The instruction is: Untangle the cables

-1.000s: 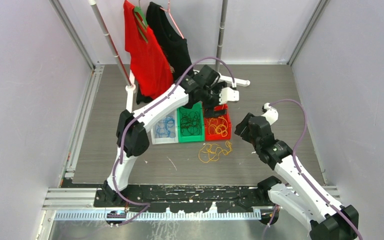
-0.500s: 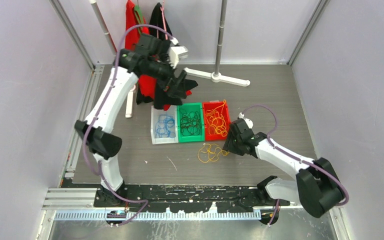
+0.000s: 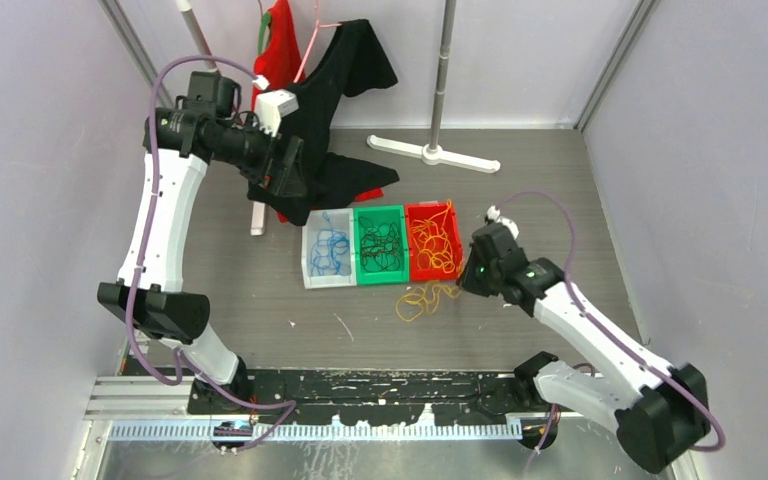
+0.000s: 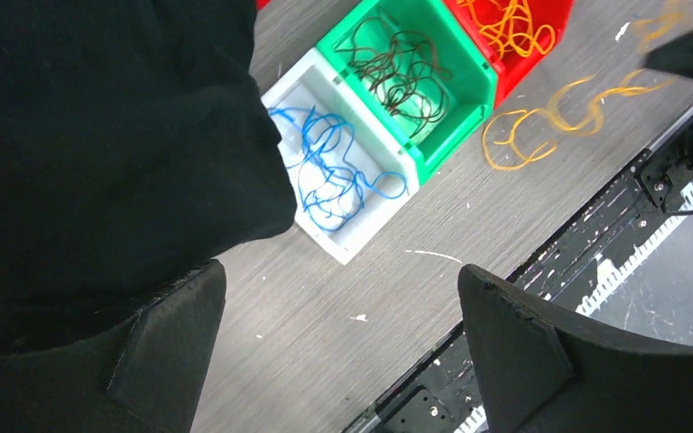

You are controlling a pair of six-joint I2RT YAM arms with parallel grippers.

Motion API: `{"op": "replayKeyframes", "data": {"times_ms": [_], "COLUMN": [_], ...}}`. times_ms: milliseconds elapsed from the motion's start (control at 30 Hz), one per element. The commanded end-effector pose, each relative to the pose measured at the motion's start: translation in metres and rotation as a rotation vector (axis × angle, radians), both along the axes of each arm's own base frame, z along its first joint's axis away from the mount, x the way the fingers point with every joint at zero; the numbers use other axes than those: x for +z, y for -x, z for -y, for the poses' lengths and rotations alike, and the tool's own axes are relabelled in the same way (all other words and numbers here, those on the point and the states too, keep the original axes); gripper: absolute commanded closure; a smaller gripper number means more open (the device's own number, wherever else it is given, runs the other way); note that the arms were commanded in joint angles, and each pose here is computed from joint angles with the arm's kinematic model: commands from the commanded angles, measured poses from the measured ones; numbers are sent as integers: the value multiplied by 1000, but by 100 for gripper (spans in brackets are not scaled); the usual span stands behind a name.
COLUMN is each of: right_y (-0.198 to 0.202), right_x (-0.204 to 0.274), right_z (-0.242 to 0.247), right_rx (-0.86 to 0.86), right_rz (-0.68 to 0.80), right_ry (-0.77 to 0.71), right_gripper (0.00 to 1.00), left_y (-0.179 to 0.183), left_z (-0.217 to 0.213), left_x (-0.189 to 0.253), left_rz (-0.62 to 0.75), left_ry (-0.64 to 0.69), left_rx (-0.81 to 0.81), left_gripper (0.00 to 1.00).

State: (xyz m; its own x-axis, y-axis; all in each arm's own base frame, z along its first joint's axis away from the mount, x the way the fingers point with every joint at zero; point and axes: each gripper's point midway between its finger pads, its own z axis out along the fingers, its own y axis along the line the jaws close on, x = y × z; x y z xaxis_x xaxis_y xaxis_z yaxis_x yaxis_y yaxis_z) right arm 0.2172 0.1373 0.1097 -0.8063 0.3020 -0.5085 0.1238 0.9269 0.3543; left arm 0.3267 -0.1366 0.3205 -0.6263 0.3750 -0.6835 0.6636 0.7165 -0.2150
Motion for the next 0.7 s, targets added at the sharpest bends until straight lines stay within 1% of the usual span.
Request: {"op": "replayKeyframes", "data": {"times_ms": [0, 67, 167, 267, 367, 467, 533, 600, 667], "right_y": [-4, -15, -42, -74, -105, -131, -145, -155, -162], "right_x": [86, 113, 145, 168, 181, 182, 174, 159, 134], "right_z": [6, 12, 15, 15, 13, 11, 11, 10, 7], "right_rx": [41, 34, 16, -9, -33, -32, -31, -26, -7], "right_rz": [150, 207, 295, 366, 420, 442, 440, 427, 388], "right_ry": [3, 41, 103, 166, 221, 285, 338, 371, 402], "right_gripper": [99, 99, 99, 99, 99, 99, 99, 99, 99], "left_y": [13, 16, 21, 25, 22, 9, 1, -3, -1], "left_z": [-16, -19, -22, -26, -35, -46, -50, -53, -54], "left_x": [3, 1, 4, 7, 12, 10, 6, 1, -2], "left_rz": [-21, -25, -19, -7, 37, 87, 109, 111, 97], "left_ry": [15, 9, 4, 6, 14, -6, -22, -34, -35], "left_rx": [46, 54, 61, 69, 105, 157, 184, 194, 192], "left_gripper": [1, 1, 1, 1, 0, 1, 1, 0, 0]}}
